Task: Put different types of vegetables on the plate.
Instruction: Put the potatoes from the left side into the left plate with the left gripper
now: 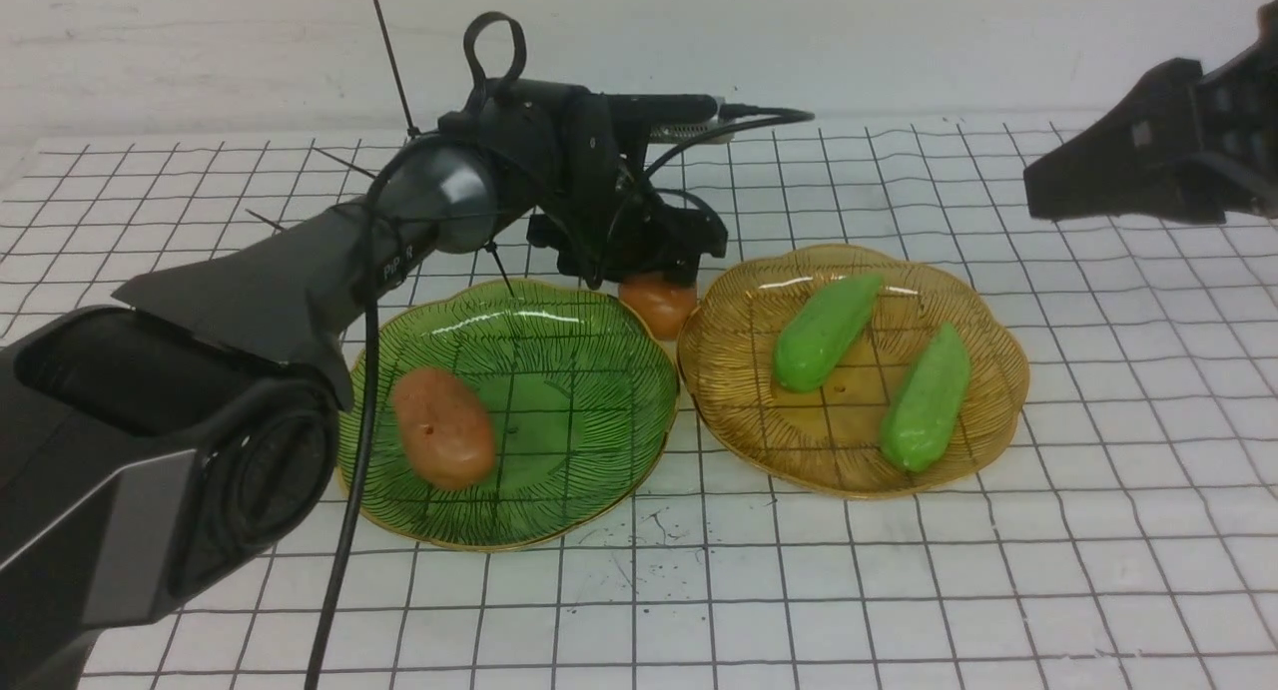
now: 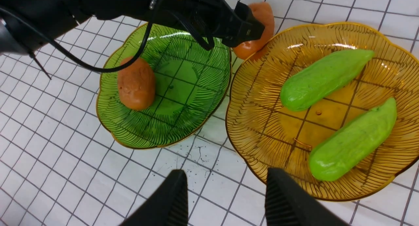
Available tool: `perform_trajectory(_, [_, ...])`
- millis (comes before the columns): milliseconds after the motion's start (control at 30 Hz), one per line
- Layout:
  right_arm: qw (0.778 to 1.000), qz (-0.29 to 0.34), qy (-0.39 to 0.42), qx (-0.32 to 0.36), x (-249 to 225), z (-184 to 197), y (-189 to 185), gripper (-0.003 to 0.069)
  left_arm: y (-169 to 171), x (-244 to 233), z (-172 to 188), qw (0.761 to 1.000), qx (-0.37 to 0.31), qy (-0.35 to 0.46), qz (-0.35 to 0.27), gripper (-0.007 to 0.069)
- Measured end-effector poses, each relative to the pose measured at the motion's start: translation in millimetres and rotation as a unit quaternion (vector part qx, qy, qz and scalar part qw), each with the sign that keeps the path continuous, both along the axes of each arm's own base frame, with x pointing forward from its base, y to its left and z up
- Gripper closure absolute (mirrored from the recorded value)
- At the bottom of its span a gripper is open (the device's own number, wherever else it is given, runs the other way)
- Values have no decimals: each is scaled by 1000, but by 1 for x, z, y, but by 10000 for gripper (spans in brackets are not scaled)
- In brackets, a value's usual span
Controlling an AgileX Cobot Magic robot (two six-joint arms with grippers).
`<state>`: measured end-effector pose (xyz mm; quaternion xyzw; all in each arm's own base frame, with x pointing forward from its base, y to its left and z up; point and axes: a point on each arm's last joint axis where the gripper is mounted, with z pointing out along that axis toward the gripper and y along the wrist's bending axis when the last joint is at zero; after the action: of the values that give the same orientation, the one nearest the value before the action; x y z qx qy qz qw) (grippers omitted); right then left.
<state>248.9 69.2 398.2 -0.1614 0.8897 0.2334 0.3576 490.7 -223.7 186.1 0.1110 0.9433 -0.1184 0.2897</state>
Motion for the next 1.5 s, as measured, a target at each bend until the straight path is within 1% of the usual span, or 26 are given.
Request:
perform_trajectory(333, [1000, 0, 0, -1, 0, 0, 0, 353, -1, 2, -4, 1000, 2, -1, -1, 121])
perform_trajectory(400, [1000, 0, 0, -1, 0, 0, 0, 353, -1, 2, -4, 1000, 2, -3, -1, 136])
perform_trajectory(467, [1000, 0, 0, -1, 0, 0, 0, 353, -1, 2, -4, 1000, 3, -3, -1, 172])
perform_trajectory(633, [1000, 1, 1, -2, 0, 0, 0, 353, -1, 3, -4, 1000, 6, -8, -2, 171])
perform_trajectory(767, [1000, 4, 5, -3, -1, -1, 0, 353, 0, 5, -1, 999, 17, -30, -6, 171])
perform_trajectory(867, [1000, 5, 8, -3, -1, -1, 0, 353, 1, 4, 8, 999, 22, -42, -7, 171])
perform_trajectory(900, [1000, 8, 12, -4, -2, -2, 0, 353, 3, 2, 24, 998, 16, -55, -7, 171])
perform_trajectory(933, [1000, 9, 13, -4, -2, -2, 0, 353, 3, 1, 27, 998, 15, -56, -7, 171])
perform_trajectory(1000, [1000, 11, 16, -2, -3, -2, 1, 354, 7, -6, 59, 997, 13, -73, -7, 171])
perform_trajectory(1033, [1000, 11, 16, -2, -3, -2, 1, 354, 7, -7, 61, 997, 13, -74, -7, 171])
perform_trajectory(1067, [1000, 13, 19, -1, -4, -2, 1, 354, 12, -17, 84, 997, 15, -72, -7, 171])
perform_trajectory(1133, [999, 19, 26, 5, -5, -2, 2, 354, 18, -31, 107, 998, 24, -52, -7, 171])
perform_trajectory(1233, [999, 26, 35, 14, -7, -2, 4, 354, 28, -53, 124, 999, 52, 11, -9, 171])
perform_trajectory(1300, [999, 27, 36, 20, -7, -1, 5, 354, 31, -59, 122, 996, 68, 48, -10, 171])
perform_trajectory(1367, [999, 27, 36, 23, -7, -1, 5, 358, 31, -60, 110, 993, 83, 80, -12, 171])
perform_trajectory(1400, [999, 27, 36, 23, -7, -1, 5, 358, 31, -59, 109, 993, 84, 81, -12, 171])
perform_trajectory(1500, [998, 29, 38, 34, -7, 0, 7, 376, 29, -52, 85, 989, 100, 105, -12, 171])
